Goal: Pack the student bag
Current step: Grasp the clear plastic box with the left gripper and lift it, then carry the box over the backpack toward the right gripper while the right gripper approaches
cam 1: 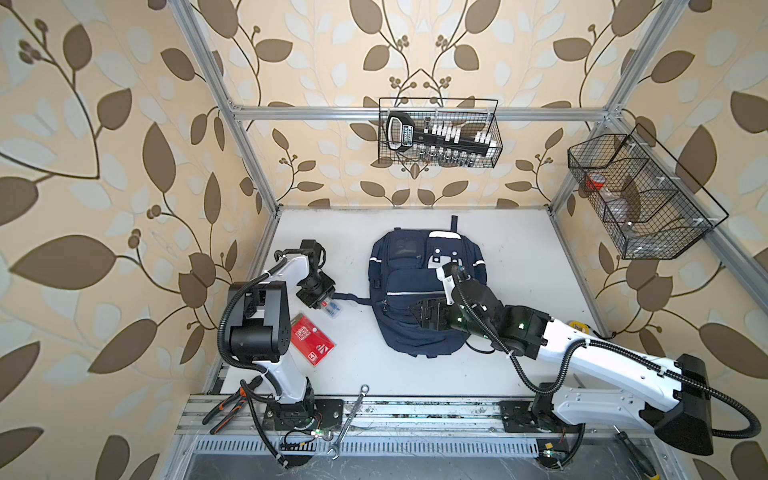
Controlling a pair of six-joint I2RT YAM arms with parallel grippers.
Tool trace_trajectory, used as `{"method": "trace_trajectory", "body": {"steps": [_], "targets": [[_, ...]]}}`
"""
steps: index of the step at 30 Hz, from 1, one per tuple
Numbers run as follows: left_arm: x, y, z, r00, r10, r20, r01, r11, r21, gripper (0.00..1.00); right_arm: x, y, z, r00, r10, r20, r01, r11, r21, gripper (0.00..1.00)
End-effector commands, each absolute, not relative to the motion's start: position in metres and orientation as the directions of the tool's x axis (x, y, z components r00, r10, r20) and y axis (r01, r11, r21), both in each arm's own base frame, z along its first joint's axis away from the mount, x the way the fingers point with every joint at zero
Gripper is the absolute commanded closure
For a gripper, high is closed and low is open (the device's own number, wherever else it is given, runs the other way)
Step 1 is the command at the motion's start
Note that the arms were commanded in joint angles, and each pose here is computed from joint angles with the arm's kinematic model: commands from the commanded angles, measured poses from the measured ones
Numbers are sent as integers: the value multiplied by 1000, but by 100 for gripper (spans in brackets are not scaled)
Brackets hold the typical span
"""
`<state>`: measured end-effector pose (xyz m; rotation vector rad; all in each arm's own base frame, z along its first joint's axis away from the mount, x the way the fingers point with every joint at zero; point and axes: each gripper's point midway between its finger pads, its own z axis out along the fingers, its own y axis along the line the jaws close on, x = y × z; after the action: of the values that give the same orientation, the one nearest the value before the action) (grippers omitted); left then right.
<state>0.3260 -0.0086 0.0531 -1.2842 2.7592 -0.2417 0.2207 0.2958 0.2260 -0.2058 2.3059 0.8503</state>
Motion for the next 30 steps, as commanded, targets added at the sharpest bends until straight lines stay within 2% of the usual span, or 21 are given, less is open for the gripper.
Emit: {"method": "trace_trajectory", "body": {"steps": [1, 6, 10, 16, 21, 30], "targets": [[342, -43, 121, -751, -657, -74, -588, 714, -380, 64, 203, 323, 243, -778, -73, -624, -498, 677, 542, 8], [338, -116, 208, -850, -496, -178, -304, 736, -604, 64, 202, 351, 248, -784, -156, -601, -550, 624, 555, 14], [320, -164, 244, -892, -390, -231, -152, 737, -658, 64, 213, 369, 259, -777, -149, -611, -559, 608, 563, 17], [304, -190, 265, -910, -324, -260, -53, 712, -700, 64, 234, 364, 253, -775, -120, -621, -510, 699, 501, 25], [297, -199, 273, -921, -274, -276, 5, 702, -712, 65, 239, 357, 255, -773, -86, -628, -484, 720, 497, 30], [283, -216, 280, -929, -215, -303, 78, 683, -726, 65, 254, 361, 259, -783, -46, -620, -455, 723, 520, 57]]}}
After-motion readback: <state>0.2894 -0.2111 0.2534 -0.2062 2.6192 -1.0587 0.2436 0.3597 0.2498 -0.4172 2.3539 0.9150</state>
